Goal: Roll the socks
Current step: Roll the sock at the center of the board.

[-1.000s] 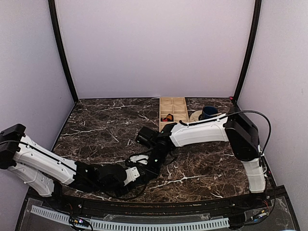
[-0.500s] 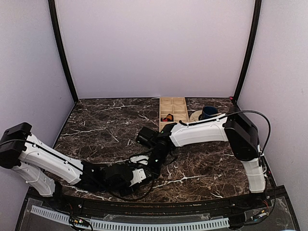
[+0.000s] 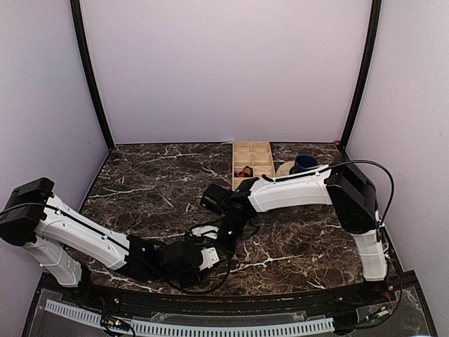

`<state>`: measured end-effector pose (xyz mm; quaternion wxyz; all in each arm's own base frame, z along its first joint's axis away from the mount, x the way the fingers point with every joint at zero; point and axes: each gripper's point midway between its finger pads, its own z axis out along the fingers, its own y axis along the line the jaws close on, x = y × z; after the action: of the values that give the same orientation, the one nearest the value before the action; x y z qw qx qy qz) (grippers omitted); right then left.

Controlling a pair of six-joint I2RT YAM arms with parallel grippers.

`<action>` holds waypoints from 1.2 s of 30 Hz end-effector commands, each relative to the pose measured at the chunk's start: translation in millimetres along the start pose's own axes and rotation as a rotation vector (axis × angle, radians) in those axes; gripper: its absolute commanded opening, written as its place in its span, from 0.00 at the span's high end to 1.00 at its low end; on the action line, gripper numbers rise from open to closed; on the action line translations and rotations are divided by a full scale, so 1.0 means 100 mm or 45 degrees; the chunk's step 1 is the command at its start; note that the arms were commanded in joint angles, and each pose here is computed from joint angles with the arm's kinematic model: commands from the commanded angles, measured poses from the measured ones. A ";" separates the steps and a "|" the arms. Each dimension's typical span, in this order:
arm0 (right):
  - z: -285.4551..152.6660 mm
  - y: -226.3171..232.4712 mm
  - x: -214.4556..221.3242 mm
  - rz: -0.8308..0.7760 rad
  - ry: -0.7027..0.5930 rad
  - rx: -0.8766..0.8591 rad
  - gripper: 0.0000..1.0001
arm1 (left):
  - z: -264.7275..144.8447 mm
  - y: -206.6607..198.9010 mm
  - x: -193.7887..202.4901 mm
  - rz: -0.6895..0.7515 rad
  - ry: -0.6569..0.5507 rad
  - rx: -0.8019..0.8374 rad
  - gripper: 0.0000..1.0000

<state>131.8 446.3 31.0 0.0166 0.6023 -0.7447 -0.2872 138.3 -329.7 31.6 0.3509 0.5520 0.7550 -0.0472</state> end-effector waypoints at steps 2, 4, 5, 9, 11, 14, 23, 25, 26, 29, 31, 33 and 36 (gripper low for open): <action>0.03 0.03 0.06 0.006 0.033 -0.020 0.92 | 0.05 0.10 0.25 -0.034 0.140 -0.075 0.61; 0.03 0.04 0.07 0.007 0.037 -0.021 0.92 | 0.06 0.11 0.28 -0.054 0.162 -0.074 0.61; 0.03 0.04 0.08 0.007 0.039 -0.020 0.92 | 0.07 0.11 0.29 -0.066 0.172 -0.072 0.61; 0.03 0.02 0.12 0.017 0.045 -0.022 0.92 | 0.08 0.09 0.34 -0.105 0.207 -0.053 0.62; 0.03 0.02 0.14 0.017 0.046 -0.030 0.92 | 0.08 0.09 0.37 -0.133 0.230 -0.050 0.63; 0.02 0.04 0.16 0.013 0.049 -0.038 0.92 | 0.09 0.08 0.41 -0.160 0.256 -0.048 0.64; 0.03 0.02 0.18 0.007 0.065 -0.038 0.91 | 0.10 0.07 0.52 -0.237 0.330 -0.042 0.73; 0.03 0.03 0.18 0.007 0.065 -0.041 0.91 | 0.10 0.08 0.54 -0.251 0.347 -0.051 0.74; 0.03 0.03 0.18 0.006 0.065 -0.041 0.91 | 0.11 0.08 0.56 -0.255 0.362 -0.054 0.74; 0.03 0.03 0.18 0.007 0.067 -0.043 0.91 | 0.12 0.06 0.59 -0.263 0.393 -0.050 0.78; 0.03 0.02 0.19 0.010 0.068 -0.044 0.91 | 0.14 0.03 0.61 -0.264 0.406 -0.034 0.85; 0.03 0.02 0.18 0.010 0.066 -0.042 0.91 | 0.14 0.01 0.62 -0.274 0.407 -0.022 0.92; 0.03 0.02 0.17 0.013 0.062 -0.042 0.88 | 0.14 -0.02 0.62 -0.295 0.403 -0.002 1.00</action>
<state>142.9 437.4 29.3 0.0231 0.5906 -0.7514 -0.2934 139.0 -337.6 27.9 0.3142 0.4951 0.8084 -0.0517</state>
